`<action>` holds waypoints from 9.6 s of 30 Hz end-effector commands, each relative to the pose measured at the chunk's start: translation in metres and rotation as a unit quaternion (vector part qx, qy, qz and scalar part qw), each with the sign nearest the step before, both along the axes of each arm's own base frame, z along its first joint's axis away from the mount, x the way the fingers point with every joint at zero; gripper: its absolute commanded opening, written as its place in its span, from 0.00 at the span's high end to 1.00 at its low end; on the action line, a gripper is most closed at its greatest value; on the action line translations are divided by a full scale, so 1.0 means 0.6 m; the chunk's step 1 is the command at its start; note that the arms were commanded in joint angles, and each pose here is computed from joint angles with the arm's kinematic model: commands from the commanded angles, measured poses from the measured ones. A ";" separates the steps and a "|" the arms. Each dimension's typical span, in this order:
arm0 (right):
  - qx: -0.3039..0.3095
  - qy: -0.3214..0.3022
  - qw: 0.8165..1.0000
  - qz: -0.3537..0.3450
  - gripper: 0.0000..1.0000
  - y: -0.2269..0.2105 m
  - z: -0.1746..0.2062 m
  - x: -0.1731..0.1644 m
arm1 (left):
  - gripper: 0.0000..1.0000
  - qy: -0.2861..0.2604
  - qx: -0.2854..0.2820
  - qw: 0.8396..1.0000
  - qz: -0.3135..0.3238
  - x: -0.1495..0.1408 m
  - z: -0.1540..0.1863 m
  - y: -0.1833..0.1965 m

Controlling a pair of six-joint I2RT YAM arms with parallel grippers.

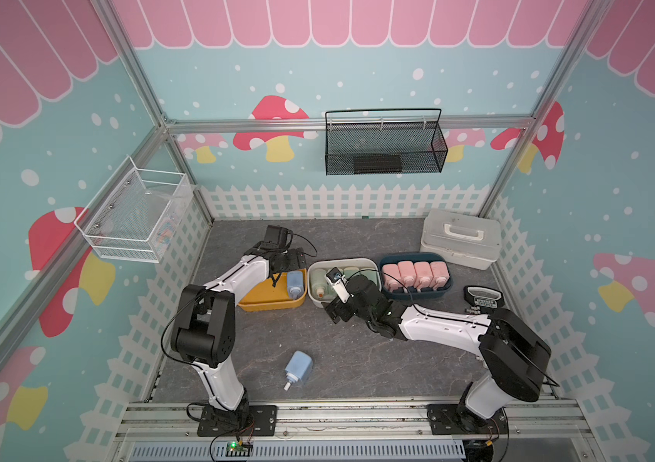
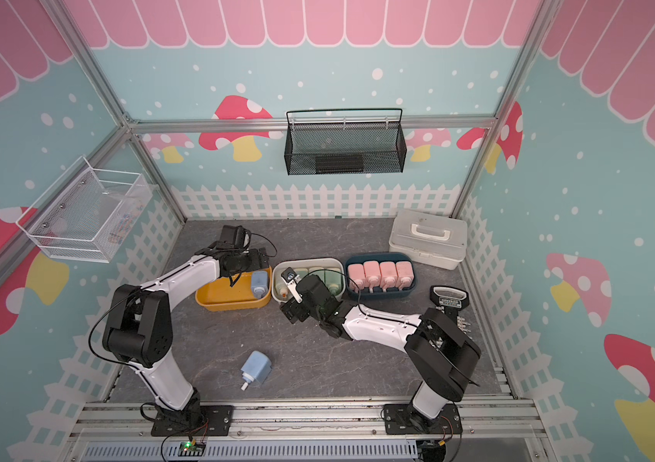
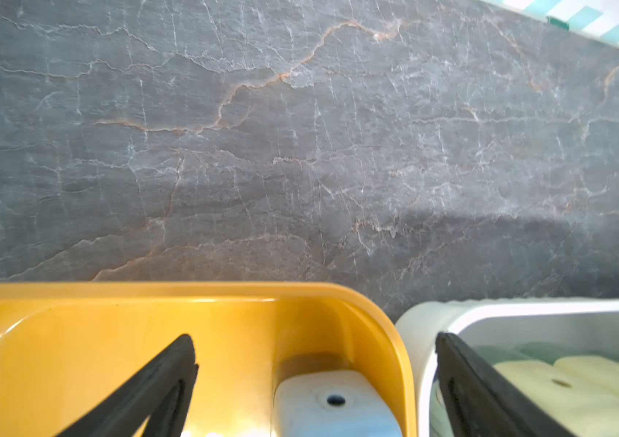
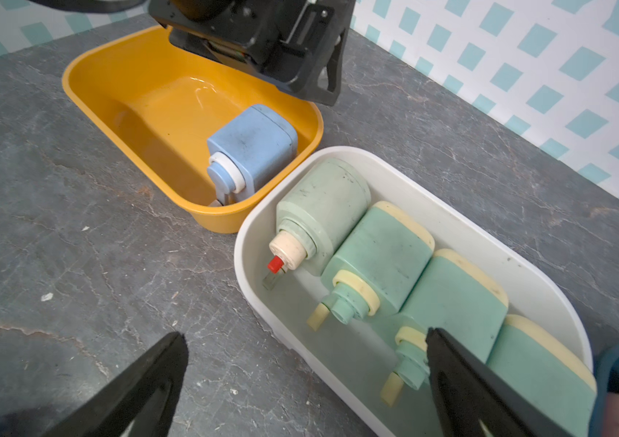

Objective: Place the pencil sharpeners by color into the storage box
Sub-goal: Place the pencil sharpener in the storage box, then pick up the pencil sharpener from the center of the board, then place the pencil sharpener in the storage box.

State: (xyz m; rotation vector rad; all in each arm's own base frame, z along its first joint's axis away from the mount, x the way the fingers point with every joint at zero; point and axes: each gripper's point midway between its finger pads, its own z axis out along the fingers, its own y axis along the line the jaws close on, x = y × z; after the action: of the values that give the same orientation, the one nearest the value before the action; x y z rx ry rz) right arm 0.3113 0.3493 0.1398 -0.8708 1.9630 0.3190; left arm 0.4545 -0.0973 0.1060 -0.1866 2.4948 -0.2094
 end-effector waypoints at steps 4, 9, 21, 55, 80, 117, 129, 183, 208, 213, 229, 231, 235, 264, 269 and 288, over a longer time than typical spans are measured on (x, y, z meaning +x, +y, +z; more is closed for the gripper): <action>0.004 0.001 1.000 0.001 0.01 -0.006 0.008 -0.009 | 0.01 -0.016 0.014 1.000 0.002 -0.029 0.032 0.006; -0.003 0.005 0.999 0.036 0.01 0.007 0.006 -0.019 | 0.01 -0.032 0.000 0.999 0.003 -0.057 0.062 0.008; -0.063 -0.022 0.973 0.222 0.01 0.036 0.005 -0.085 | 0.01 -0.074 -0.038 0.996 0.011 -0.161 0.110 -0.015; -0.045 -0.146 0.941 0.302 0.01 0.030 0.008 -0.122 | 0.02 0.139 -0.003 0.978 -0.157 -0.554 -0.039 -0.102; -0.036 -0.156 0.947 0.279 0.02 0.016 0.017 -0.119 | 0.20 0.115 0.094 0.971 -0.185 -0.564 -0.066 -0.095; -0.017 -0.118 0.958 0.262 0.02 0.032 0.033 -0.109 | 1.00 0.069 0.061 0.991 -0.094 -0.507 -0.016 -0.080; 0.091 -0.084 0.971 0.204 0.01 0.068 0.090 -0.080 | 1.00 0.002 0.021 0.999 -0.027 -0.415 0.053 -0.053; 0.102 -0.016 0.991 0.090 0.01 0.041 0.055 -0.051 | 1.00 -0.010 0.024 0.998 0.055 -0.109 0.037 0.055; 0.096 -0.003 0.992 0.086 0.01 0.042 0.046 -0.050 | 0.78 0.018 0.026 0.999 0.042 -0.115 -0.014 0.061; 0.094 -0.004 0.992 0.086 0.01 0.041 0.047 -0.050 | 0.73 0.025 0.030 0.999 0.031 -0.112 -0.022 0.058; 0.087 -0.002 0.992 0.086 0.01 0.042 0.042 -0.049 | 0.46 0.050 0.036 0.998 0.004 -0.111 -0.040 0.049; 0.087 -0.002 0.993 0.085 0.01 0.040 0.041 -0.049 | 0.43 0.049 0.039 0.998 0.004 -0.110 -0.037 0.051; 0.086 -0.002 0.993 0.085 0.01 0.041 0.041 -0.049 | 0.37 0.051 0.042 0.998 0.001 -0.107 -0.033 0.050; 0.025 -0.003 1.000 -0.004 0.01 -0.019 0.028 -0.023 | 0.01 0.030 -0.076 0.996 0.034 -0.115 -0.013 0.041; -0.043 0.025 0.998 -0.048 0.02 -0.085 0.015 -0.028 | 0.01 0.026 -0.101 0.994 0.024 -0.112 -0.015 0.026; -0.104 0.160 0.967 -0.170 0.02 -0.240 -0.008 -0.029 | 0.01 0.017 -0.092 0.995 0.022 -0.112 -0.013 0.029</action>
State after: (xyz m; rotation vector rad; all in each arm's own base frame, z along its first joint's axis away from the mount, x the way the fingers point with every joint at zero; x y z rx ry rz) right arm 0.2997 0.2102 0.1355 -0.6292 2.3684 0.0558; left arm 0.3885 -0.0817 0.0925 -0.3279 2.5257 -0.4349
